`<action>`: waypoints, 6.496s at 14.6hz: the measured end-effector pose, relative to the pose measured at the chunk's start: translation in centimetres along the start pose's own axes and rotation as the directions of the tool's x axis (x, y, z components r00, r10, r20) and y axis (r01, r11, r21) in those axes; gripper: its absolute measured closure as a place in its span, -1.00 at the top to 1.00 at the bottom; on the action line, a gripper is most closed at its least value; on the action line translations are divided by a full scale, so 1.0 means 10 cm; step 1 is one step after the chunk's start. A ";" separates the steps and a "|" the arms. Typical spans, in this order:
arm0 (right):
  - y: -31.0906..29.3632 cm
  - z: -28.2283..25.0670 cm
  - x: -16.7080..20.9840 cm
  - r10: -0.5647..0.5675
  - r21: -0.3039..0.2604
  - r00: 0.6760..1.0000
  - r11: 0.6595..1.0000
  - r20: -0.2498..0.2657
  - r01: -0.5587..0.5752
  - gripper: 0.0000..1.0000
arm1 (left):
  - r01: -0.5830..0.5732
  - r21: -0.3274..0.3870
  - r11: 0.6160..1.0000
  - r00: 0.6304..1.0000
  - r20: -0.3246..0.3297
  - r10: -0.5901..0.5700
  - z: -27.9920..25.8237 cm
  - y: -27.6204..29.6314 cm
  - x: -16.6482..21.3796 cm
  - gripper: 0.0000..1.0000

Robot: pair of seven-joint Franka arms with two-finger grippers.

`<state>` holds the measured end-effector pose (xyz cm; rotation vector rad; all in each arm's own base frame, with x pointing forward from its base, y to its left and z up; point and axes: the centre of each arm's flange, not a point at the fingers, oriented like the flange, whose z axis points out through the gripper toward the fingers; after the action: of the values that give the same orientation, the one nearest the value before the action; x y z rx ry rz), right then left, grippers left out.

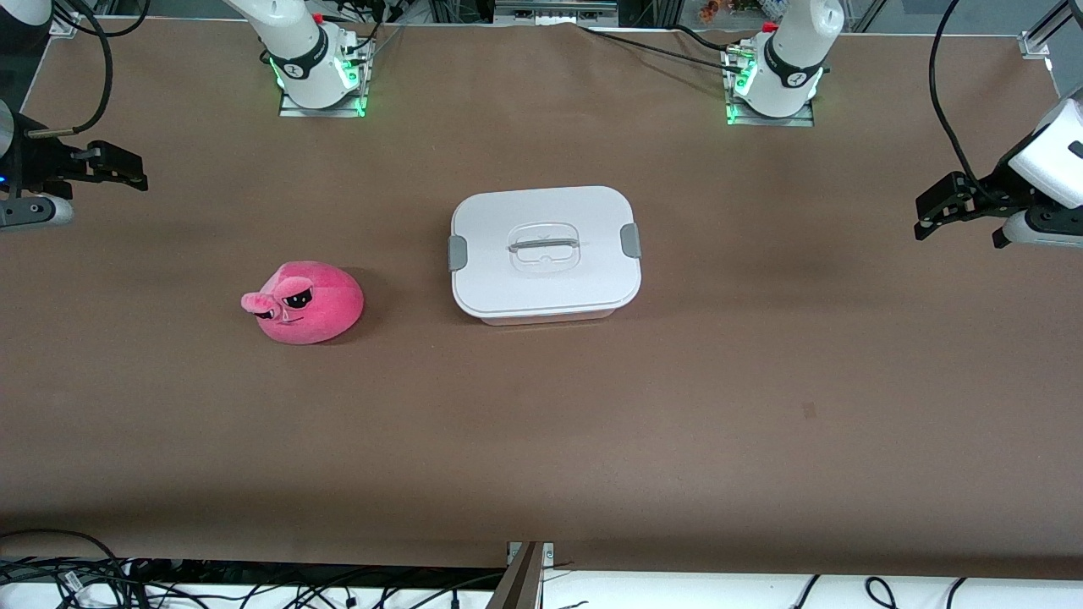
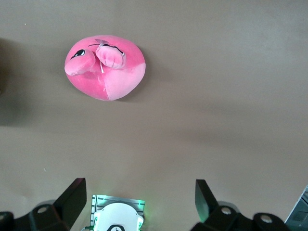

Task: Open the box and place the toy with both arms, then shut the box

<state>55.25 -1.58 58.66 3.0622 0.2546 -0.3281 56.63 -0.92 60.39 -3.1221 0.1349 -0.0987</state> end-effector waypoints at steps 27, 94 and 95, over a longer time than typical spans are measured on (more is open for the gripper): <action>-0.05 -0.01 0.01 0.004 0.003 1.000 1.000 -0.002 -0.004 1.00 | -0.008 -0.003 1.000 0.999 0.039 0.008 0.03 0.03 -0.04 1.00; -2.08 1.47 1.35 -0.600 -0.023 0.791 0.798 -0.119 0.602 -0.84 | -0.745 -0.339 0.574 0.570 0.125 0.812 0.94 1.58 0.59 -0.86; -2.32 1.35 1.30 -0.635 -0.026 0.763 0.770 -0.125 0.637 -0.84 | -0.749 -0.348 0.564 0.563 0.115 0.818 0.98 1.35 0.64 -0.86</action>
<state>61.05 22.43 41.95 2.9041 1.3209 -0.1484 62.42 -14.81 50.74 -2.8937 1.6446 0.3837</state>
